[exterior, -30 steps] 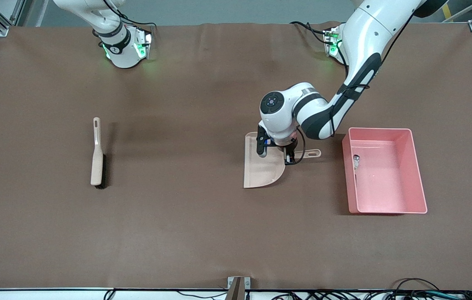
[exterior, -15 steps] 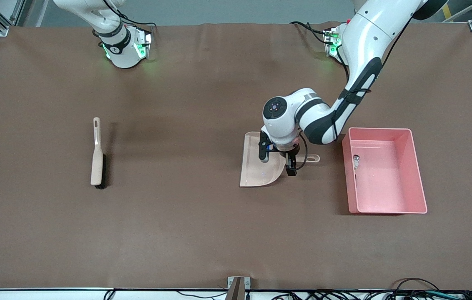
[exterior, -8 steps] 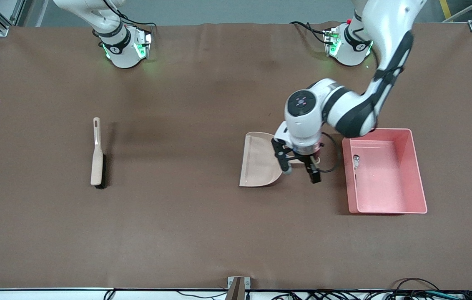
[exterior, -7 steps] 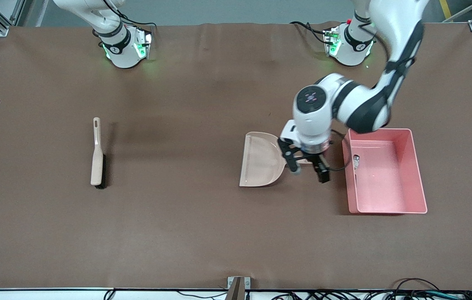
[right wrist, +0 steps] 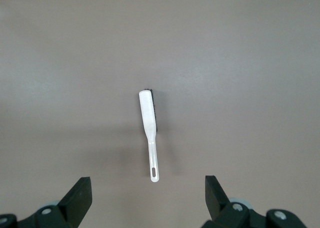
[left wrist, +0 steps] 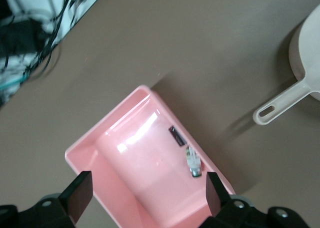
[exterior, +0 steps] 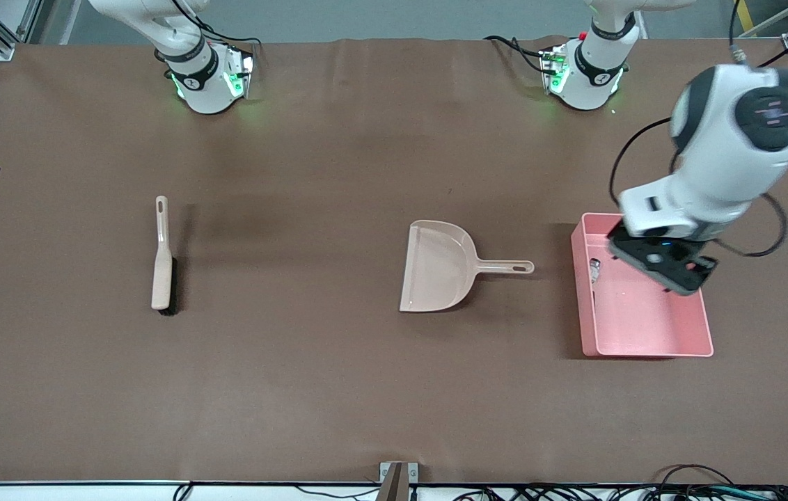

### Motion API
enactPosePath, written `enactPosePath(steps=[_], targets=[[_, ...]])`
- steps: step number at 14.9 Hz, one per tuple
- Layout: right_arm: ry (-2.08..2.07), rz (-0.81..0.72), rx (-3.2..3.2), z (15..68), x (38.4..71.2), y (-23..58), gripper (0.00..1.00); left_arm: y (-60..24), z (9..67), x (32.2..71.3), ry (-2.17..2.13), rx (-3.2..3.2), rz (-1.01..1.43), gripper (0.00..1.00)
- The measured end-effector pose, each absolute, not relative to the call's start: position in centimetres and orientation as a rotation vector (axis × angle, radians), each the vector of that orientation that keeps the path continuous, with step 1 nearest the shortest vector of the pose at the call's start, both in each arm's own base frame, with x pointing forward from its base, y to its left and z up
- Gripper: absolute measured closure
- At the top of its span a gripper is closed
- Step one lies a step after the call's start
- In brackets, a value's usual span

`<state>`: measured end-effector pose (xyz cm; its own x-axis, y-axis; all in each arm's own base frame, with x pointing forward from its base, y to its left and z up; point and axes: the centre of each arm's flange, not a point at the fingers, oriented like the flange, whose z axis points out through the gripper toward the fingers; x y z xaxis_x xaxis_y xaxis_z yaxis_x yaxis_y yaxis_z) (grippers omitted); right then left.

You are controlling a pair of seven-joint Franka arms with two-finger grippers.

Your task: Clean e-waste and dump in bin

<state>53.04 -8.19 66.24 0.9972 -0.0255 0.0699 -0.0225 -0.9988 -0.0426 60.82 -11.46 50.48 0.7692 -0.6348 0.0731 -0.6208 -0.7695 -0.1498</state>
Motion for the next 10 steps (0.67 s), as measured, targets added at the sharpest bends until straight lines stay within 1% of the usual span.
enactPosePath(steps=[5, 8, 10], targets=[[0.037, -0.108, -3.098, 66.2, 53.1, -8.2, 0.0, -3.0, 54.8, 58.8, 0.639, -3.013, -0.15, 0.0], [0.037, -0.105, -3.098, 66.1, 53.1, -8.2, 0.0, -1.2, 57.3, 56.5, 0.443, -3.065, -0.088, 0.0], [0.037, -0.098, -3.099, 65.9, 53.3, -8.2, 0.0, -1.8, 59.1, 54.4, 0.322, -3.088, -0.036, 0.0]])
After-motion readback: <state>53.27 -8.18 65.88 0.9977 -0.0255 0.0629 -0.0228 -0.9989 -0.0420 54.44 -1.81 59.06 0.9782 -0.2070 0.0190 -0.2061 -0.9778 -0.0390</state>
